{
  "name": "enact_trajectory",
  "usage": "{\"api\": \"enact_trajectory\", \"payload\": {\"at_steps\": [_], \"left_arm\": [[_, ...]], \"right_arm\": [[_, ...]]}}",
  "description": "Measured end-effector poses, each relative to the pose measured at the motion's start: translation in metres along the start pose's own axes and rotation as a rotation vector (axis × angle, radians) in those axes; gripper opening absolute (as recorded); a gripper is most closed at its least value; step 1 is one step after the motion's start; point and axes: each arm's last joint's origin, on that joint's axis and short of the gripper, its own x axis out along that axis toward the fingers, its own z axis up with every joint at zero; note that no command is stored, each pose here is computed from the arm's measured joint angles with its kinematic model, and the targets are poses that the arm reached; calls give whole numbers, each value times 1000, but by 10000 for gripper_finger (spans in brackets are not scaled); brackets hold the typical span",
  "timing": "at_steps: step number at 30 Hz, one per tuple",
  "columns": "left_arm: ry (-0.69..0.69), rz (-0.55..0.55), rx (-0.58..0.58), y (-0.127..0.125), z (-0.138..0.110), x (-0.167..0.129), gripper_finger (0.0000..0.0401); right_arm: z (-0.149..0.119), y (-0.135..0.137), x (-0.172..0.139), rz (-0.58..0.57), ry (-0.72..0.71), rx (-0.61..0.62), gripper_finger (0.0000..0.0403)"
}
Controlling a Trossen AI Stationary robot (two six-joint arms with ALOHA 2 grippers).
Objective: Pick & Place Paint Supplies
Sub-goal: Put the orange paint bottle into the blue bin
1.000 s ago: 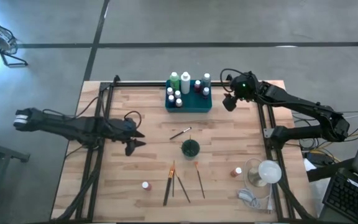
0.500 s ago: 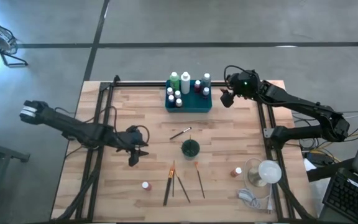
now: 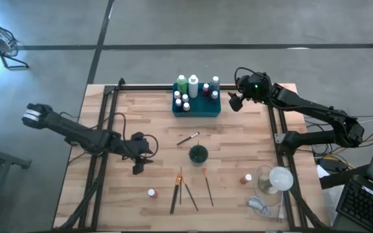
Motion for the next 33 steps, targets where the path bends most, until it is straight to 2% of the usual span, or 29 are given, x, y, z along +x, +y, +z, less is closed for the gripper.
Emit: {"api": "enact_trajectory", "payload": {"at_steps": [10,17,23,28,33], "left_arm": [[145,-129,-37,-26,-22,-7,206],[74,-101,7,-59,-47,-21,206],[-35,-65,44,-82,-73,-33,206],[-89,-31,90,-96,-88,-23,206],[-105,-46,111,-109,-94,-6,206]], "right_arm": [[0,0,0,0,-1,40,345],[3,0,0,0,-31,122,353],[11,0,-1,8,-113,187,338],[17,0,-2,15,-178,209,328],[21,0,-2,19,-213,219,332]]}}
